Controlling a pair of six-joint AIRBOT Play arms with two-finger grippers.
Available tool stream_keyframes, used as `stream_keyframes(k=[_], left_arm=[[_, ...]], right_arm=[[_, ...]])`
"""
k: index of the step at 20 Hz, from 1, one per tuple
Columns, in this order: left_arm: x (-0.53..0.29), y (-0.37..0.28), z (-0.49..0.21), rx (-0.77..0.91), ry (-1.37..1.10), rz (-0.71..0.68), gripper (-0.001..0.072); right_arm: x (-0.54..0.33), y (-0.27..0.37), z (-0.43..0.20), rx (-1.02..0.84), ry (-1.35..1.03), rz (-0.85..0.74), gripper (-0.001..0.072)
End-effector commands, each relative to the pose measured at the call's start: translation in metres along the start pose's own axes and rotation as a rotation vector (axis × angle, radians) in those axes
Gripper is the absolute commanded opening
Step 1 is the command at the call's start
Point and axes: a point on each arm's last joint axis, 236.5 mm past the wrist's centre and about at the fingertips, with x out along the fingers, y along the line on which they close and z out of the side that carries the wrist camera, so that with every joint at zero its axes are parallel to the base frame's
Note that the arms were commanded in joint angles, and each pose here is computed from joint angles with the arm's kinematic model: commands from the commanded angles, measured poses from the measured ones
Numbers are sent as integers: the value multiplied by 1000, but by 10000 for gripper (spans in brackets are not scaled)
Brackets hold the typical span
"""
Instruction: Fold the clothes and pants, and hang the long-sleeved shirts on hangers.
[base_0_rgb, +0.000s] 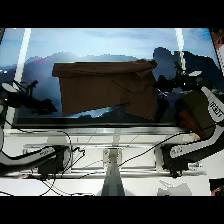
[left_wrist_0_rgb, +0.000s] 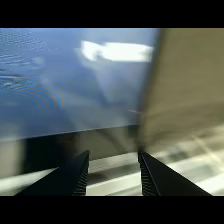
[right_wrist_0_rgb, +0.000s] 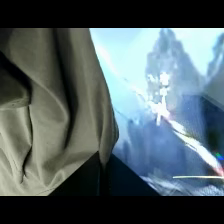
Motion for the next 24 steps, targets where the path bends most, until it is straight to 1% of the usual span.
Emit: stream_keyframes(k=[1, 5, 6, 8, 10, 14, 17, 21, 24], left_arm=[[30, -37, -2, -46, 18, -235, 374], [56, -41, -12, -55, 116, -257, 370], [61, -42, -12, -49, 125, -250, 325], [69, -42, -7, -15, 112, -223, 195], [69, -43, 3, 14, 80, -212, 16], [38, -48, 43, 89, -28, -186, 15], [-19, -67, 85, 201, -187, -140, 14], [-136, -116, 117, 396, -483, -41, 15], [-231, -165, 105, 539, -736, 49, 15]], right_arm=[[0, -3, -2, -9, 7, -11, 18], [-2, 0, -2, -16, 6, -8, 18], [-4, 1, -1, -20, 1, -9, 18], [-9, 6, 1, -34, -11, -10, 17], [-19, 13, 4, -78, -28, -9, 17], [-57, 45, 15, -210, -119, -9, 18], [-101, 80, 22, -306, -234, -13, 17], [-181, 146, 16, -469, -433, -11, 17], [-263, 215, -2, -638, -636, -5, 17]])
